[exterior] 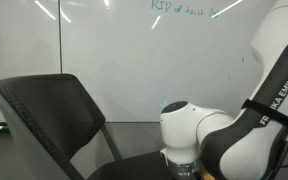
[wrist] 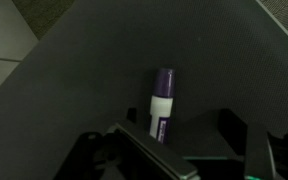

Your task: Use the marker on the chair to draw a smiley face on the whiteboard

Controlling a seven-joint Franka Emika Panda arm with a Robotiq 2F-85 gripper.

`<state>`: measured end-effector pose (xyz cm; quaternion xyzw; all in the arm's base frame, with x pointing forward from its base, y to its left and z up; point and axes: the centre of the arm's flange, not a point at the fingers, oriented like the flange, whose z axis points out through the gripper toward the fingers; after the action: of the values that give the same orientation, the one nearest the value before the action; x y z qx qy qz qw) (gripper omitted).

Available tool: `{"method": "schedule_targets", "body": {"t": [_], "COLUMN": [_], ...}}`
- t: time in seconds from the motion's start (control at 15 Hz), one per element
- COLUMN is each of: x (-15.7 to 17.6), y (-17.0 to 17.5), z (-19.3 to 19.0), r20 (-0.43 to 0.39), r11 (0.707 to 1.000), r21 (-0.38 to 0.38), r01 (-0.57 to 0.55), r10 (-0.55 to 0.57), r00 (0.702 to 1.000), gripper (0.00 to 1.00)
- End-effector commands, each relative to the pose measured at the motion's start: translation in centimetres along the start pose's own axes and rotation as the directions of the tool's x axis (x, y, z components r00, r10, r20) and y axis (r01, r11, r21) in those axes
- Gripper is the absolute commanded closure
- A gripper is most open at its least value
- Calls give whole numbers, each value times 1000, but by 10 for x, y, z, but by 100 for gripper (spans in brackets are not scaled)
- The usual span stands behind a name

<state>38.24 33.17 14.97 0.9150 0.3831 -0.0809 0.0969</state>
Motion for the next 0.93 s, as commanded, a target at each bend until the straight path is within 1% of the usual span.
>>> {"method": "schedule_targets", "body": {"t": [0.0,0.27,0.4,0.47,0.53,0.6,0.87], "x": [10,12,12,12,12,12,12], "y": [0,0,0,1,2,3,7], "z": [0,-3,-3,-3,-3,-3,-2], "r20": [-19,-30,-32,-34,-34,-34,-31], "r11": [999,999,999,999,999,999,999], "r21": [33,42,46,47,49,48,49], "r01": [1,2,3,4,4,5,6], "r10": [-1,0,-2,-2,-3,-3,-5], "r00": [1000,1000,999,999,999,999,1000], "gripper": [46,77,91,96,97,93,93]}}
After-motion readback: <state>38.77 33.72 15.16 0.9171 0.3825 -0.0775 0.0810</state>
